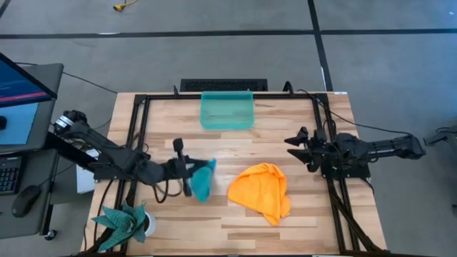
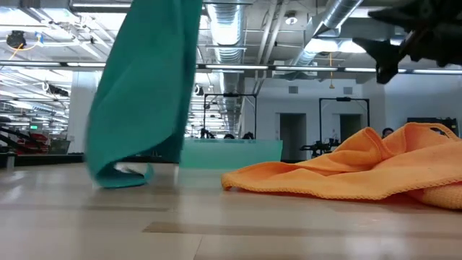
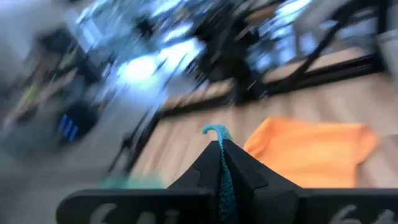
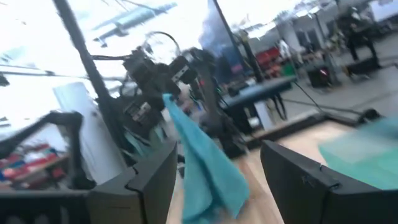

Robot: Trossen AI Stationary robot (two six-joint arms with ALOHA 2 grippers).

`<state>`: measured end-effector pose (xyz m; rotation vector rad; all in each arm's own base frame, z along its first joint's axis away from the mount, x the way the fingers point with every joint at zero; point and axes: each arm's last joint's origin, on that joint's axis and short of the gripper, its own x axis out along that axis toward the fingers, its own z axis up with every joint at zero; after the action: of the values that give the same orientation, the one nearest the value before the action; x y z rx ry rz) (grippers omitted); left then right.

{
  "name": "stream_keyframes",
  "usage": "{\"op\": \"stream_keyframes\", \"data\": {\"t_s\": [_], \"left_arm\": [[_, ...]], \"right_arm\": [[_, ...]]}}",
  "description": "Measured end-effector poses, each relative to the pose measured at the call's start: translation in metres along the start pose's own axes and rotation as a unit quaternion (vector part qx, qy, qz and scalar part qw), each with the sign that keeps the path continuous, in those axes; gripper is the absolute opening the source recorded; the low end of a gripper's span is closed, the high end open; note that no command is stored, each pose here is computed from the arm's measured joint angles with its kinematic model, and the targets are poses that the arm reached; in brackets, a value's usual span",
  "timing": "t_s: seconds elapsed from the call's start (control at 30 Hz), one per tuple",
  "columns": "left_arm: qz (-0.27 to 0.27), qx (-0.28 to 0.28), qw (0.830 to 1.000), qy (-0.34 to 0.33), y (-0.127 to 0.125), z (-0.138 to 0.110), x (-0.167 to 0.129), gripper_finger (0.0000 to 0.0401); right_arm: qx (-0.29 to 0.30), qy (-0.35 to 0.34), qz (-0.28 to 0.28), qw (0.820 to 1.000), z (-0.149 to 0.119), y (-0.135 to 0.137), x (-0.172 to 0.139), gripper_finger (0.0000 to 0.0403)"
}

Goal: Roll microfiber towels into tight, uniform cylinder then place into a basket
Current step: Fold the blue microfiber cloth

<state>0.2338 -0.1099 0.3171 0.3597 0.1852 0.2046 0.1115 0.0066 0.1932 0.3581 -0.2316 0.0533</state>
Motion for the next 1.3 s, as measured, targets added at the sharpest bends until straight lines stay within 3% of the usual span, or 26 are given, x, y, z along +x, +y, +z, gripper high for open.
{"op": "stream_keyframes", "data": {"t_s": [0.2, 0.37, 0.6, 0.83, 1.03, 1.3], "left_arm": [[-0.069, 0.086, 0.992, -0.067, 0.007, 0.034, -0.005, 0.0], [-0.13, 0.163, 0.972, -0.113, 0.01, 0.053, -0.009, 0.0], [-0.131, 0.098, 0.984, -0.066, 0.012, 0.048, -0.007, 0.0], [-0.09, -0.019, 0.996, -0.009, 0.011, 0.037, 0.015, 0.0], [-0.081, -0.012, 0.997, 0.016, -0.001, 0.027, 0.03, 0.0], [-0.076, -0.033, 0.996, -0.02, -0.001, 0.036, 0.025, 0.0]], "right_arm": [[0.013, -0.064, 0.046, 0.997, 0.009, 0.011, 0.007, 0.0255], [-0.006, -0.053, 0.059, 0.997, 0.016, 0.02, 0.021, 0.0255], [-0.038, 0.029, 0.083, 0.995, 0.007, 0.04, 0.054, 0.0255], [-0.114, 0.092, 0.077, 0.986, -0.011, 0.059, 0.093, 0.0255], [-0.167, 0.128, 0.07, 0.975, -0.029, 0.069, 0.125, 0.0255], [-0.204, 0.145, 0.073, 0.965, -0.044, 0.079, 0.16, 0.0255]]}}
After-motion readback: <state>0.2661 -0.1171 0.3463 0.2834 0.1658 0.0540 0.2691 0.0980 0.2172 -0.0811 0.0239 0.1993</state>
